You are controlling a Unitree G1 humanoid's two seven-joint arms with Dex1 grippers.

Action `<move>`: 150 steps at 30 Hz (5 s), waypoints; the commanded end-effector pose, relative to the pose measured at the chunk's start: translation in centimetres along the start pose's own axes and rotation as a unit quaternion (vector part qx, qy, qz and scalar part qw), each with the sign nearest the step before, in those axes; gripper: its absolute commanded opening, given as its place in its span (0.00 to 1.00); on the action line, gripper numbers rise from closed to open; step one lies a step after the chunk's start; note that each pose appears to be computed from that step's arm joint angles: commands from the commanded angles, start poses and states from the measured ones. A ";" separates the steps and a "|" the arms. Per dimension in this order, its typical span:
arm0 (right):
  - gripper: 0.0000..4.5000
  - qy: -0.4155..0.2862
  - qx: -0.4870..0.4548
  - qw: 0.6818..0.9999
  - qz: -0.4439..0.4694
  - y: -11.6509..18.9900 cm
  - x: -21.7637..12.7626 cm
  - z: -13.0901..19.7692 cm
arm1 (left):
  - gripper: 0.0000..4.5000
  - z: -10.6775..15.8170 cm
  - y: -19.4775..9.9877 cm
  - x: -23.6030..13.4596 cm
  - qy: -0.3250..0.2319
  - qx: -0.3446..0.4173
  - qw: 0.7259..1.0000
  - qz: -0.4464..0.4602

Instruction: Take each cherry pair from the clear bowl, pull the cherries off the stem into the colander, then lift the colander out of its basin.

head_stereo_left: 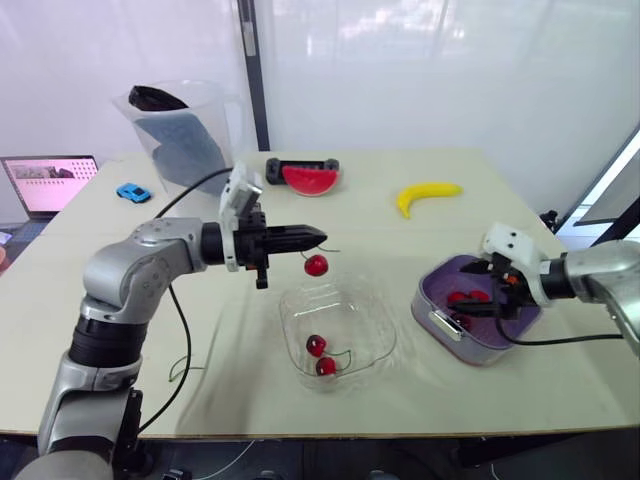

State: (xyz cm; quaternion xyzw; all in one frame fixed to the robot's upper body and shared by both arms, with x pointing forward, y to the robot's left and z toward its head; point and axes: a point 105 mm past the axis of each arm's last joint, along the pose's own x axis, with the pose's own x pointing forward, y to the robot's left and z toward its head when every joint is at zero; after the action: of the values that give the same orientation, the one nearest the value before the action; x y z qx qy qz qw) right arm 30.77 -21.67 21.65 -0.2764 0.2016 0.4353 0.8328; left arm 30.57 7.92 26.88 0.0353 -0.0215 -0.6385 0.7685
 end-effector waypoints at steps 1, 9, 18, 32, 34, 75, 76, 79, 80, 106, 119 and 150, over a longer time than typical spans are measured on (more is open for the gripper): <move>0.99 -0.092 -0.014 0.995 0.037 1.8 -0.7 5.1 | 0.00 1.0 -0.6 0.0 -0.015 0.021 1.000 -0.010; 0.99 -0.234 0.012 0.961 0.145 6.8 4.8 11.7 | 0.00 1.0 -1.0 1.1 -0.029 0.012 0.999 -0.022; 0.99 -0.248 0.002 0.955 0.162 8.1 8.3 13.1 | 0.00 1.1 -1.4 1.4 -0.031 0.010 0.999 -0.023; 0.15 -0.251 0.001 0.956 0.153 7.5 7.6 12.6 | 0.00 1.0 -1.2 1.3 -0.027 0.015 0.999 -0.019; 0.15 -0.235 0.001 0.960 0.155 7.6 7.9 12.0 | 0.00 1.0 -1.1 1.3 -0.027 0.016 0.999 -0.019; 0.99 0.050 -0.028 0.996 -0.073 -3.2 -0.3 -2.4 | 0.00 -0.1 -0.9 0.0 -0.012 0.026 0.999 0.015; 0.99 0.049 -0.034 0.996 -0.072 -3.2 -0.5 -2.1 | 0.00 -0.2 -0.8 -0.1 -0.011 0.026 0.999 0.017; 0.99 0.004 -0.062 0.998 -0.033 -1.7 -1.7 1.6 | 0.00 -0.1 -0.8 -0.5 -0.009 0.025 0.999 0.022; 0.99 -0.033 -0.072 0.997 -0.012 -0.9 -2.2 3.7 | 0.00 -0.1 -0.8 -0.7 -0.009 0.023 0.999 0.027; 0.99 -0.237 -0.110 0.945 0.194 4.9 2.0 13.8 | 0.00 -9.0 -3.3 -14.1 0.079 -0.125 0.946 0.288; 1.00 -0.232 -0.107 0.949 0.185 5.0 2.1 13.2 | 0.21 -14.1 -3.3 -17.6 0.123 -0.187 0.907 0.357; 1.00 -0.152 -0.154 0.962 0.165 7.8 1.7 10.4 | 0.99 -0.2 -4.1 -9.7 0.108 0.078 0.989 0.064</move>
State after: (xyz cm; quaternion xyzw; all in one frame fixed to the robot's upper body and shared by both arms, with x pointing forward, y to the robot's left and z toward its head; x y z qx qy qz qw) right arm 26.50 -10.44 25.33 -0.2725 0.0696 0.6426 0.7127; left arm 25.21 16.95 25.41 0.1481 0.0284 -0.5653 0.8110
